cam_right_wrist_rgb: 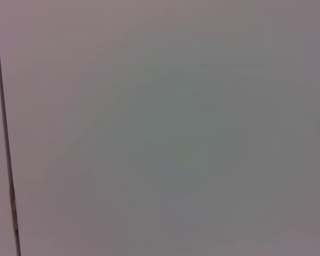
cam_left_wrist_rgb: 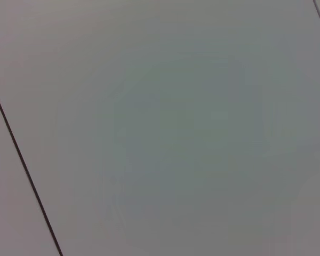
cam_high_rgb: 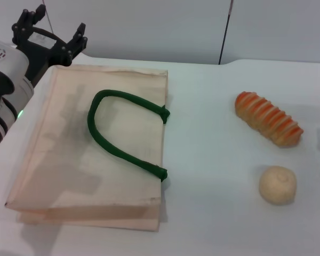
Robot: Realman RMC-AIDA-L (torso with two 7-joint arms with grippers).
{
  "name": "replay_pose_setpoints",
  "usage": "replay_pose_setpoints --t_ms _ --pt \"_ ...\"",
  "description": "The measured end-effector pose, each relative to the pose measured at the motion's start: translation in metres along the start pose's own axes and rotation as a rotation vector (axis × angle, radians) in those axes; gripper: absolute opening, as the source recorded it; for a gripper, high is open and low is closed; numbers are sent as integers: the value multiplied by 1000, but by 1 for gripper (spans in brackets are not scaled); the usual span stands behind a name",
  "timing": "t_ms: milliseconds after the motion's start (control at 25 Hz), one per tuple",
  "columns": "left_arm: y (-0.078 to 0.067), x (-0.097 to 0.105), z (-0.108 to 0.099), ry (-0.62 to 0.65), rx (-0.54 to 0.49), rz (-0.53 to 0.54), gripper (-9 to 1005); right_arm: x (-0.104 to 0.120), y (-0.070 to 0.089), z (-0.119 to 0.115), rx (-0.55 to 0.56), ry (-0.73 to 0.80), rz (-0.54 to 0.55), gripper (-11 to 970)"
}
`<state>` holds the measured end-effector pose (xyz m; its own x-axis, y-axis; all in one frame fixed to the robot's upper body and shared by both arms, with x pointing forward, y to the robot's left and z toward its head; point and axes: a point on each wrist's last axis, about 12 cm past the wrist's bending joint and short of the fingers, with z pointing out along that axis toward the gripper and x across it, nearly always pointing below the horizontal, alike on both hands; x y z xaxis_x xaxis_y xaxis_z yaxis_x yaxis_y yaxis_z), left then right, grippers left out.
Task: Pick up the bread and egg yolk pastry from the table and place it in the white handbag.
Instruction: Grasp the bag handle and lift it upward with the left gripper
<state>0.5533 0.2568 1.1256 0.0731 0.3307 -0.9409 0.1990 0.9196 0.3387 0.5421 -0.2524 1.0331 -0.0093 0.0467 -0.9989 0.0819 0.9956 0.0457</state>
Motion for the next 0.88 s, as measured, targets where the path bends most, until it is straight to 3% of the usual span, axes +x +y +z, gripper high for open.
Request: replay_pose_setpoints --t_ms 320,760,880 --pt "-1 1 6 76 13 -54 845 1 -2 0 3 1 -6 544" --pt "-4 -28 23 194 77 -68 842 3 -2 1 -3 19 -11 545" --pt "-5 -40 34 291 117 -76 804 2 0 3 -9 21 -10 545"
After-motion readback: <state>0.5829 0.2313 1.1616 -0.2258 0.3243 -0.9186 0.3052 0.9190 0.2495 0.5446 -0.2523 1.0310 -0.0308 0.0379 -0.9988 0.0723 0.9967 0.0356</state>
